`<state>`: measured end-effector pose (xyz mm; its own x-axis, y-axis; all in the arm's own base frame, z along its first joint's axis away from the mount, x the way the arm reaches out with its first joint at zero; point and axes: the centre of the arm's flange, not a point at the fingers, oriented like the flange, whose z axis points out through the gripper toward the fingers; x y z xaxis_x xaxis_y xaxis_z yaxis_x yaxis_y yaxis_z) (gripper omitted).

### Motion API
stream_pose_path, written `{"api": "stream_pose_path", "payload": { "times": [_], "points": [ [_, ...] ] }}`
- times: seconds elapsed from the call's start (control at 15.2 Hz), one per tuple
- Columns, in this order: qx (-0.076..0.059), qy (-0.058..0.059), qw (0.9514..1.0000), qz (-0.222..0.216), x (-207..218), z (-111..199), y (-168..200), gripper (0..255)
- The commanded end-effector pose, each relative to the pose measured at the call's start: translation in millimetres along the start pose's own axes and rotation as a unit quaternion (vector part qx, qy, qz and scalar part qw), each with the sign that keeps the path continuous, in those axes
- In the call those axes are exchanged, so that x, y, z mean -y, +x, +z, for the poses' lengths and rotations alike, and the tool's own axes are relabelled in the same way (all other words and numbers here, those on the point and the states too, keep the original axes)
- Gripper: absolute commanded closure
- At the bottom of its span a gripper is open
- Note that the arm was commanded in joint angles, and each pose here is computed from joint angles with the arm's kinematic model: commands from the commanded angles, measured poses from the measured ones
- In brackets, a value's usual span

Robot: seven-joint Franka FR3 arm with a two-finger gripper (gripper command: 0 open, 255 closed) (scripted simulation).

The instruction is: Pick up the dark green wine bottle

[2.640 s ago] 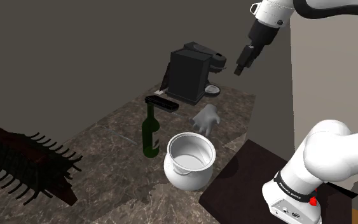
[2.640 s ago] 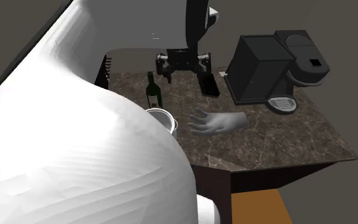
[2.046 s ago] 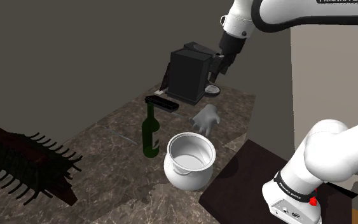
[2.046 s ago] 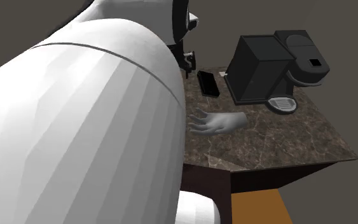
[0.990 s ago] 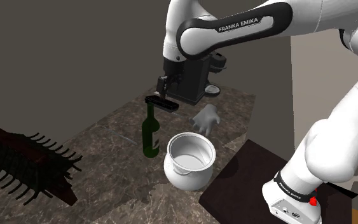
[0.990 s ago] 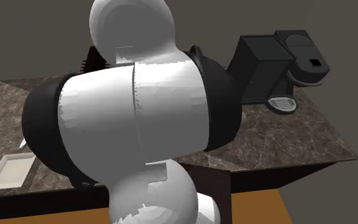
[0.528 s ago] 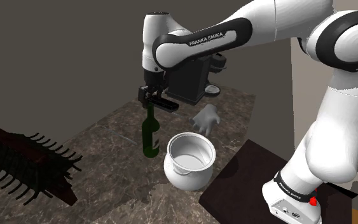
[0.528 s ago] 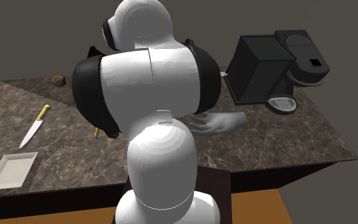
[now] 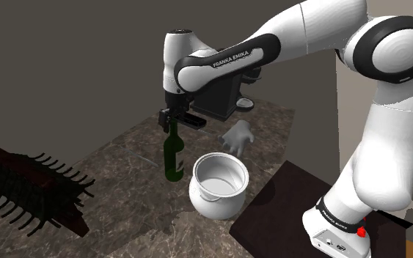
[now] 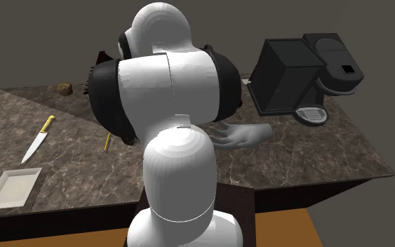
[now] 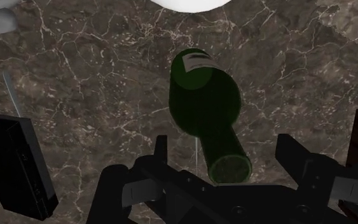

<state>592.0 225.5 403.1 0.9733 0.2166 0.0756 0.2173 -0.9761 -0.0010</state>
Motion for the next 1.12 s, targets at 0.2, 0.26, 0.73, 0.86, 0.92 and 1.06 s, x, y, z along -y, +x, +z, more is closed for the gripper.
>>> {"api": "stream_pose_path", "payload": {
  "times": [0.2, 0.26, 0.73, 0.86, 0.92, 1.06],
  "points": [
    [0.000, 0.000, 1.0000, 0.000, 0.3, 2.2, -0.6, 255],
    [0.000, 0.000, 1.0000, 0.000, 0.4, 2.2, -0.7, 255],
    [0.000, 0.000, 1.0000, 0.000, 0.0, -8.6, 0.6, 255],
    [0.000, 0.000, 1.0000, 0.000, 0.0, -19.1, 1.5, 255],
    [0.000, 0.000, 1.0000, 0.000, 0.0, -24.3, 1.9, 255],
    [0.000, 0.000, 1.0000, 0.000, 0.0, -34.9, 2.7, 255]
  ]
}}
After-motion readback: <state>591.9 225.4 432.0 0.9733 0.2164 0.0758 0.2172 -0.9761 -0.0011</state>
